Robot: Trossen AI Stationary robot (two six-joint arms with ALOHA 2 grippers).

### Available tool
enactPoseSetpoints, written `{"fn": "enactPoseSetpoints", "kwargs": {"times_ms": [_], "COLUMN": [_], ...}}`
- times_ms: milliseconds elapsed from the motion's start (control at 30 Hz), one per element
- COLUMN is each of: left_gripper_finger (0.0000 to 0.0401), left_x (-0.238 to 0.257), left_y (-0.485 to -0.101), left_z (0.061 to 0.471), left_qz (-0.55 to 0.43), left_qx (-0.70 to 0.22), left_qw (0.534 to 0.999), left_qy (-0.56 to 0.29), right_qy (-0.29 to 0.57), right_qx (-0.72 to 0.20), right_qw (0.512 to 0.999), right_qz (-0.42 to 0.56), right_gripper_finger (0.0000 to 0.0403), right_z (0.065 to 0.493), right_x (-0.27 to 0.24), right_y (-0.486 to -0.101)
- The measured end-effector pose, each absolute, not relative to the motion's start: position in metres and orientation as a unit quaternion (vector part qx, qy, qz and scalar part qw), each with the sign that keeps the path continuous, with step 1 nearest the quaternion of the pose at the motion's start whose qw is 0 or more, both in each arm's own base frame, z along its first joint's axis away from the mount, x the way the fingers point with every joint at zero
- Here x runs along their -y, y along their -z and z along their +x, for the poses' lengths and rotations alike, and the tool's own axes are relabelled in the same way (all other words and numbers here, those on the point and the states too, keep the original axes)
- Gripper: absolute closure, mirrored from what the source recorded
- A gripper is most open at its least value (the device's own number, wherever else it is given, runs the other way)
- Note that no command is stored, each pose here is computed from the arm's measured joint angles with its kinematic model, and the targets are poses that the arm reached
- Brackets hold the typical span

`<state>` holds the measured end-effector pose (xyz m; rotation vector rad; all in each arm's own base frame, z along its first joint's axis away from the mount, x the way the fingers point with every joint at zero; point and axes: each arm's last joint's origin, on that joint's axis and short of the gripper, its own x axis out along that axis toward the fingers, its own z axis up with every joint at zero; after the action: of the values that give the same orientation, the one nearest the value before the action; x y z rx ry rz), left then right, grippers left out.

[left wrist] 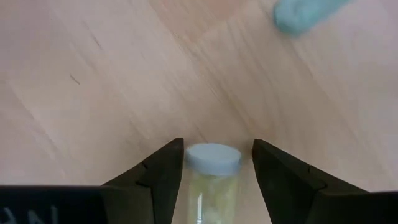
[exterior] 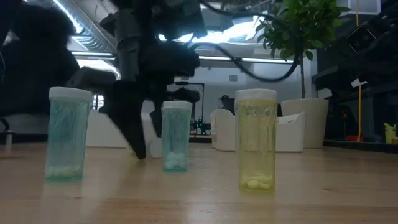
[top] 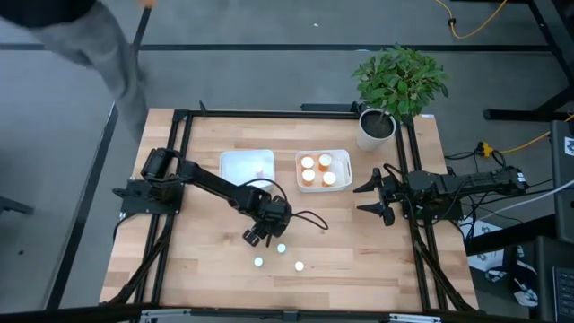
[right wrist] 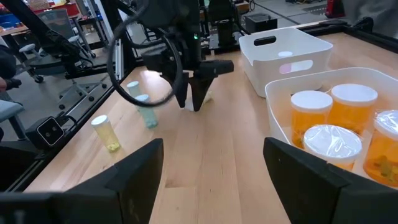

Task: Pick and place medicine bottles into bin by pill shape (circle, oval)
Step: Put the top yellow pill bottle into the left white bin

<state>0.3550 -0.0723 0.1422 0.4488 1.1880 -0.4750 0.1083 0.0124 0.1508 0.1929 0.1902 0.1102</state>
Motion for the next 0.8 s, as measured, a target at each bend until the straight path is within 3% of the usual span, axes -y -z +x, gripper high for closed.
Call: {"fn": "enactPoseSetpoints", "kwargs": {"times_ms": [300, 633, 800], "left_gripper_finger": [0.0217, 0.0277, 0.0290], "left_x": [0.072, 0.072, 0.067], "left_y": [-0.140, -0.141, -0.162], "left_z": [0.355, 0.353, 0.353], "left_qz": [0.205, 0.210, 0.233], "left_qx": [-0.543, -0.551, -0.543], "left_qw": [0.786, 0.783, 0.794], "left_qy": [0.212, 0.200, 0.141], "right_qy": [-0.055, -0.055, -0.055], "right_qx": [-0.095, -0.095, -0.095], "right_qw": [0.989, 0.989, 0.989], "right_qz": [0.096, 0.096, 0.096], "right_gripper_finger": [0.0124, 0.0124, 0.0124], "right_z": [0.108, 0.108, 0.108], "right_x": [-0.012, -0.012, -0.012], "right_y": [-0.151, -0.151, -0.151]}}
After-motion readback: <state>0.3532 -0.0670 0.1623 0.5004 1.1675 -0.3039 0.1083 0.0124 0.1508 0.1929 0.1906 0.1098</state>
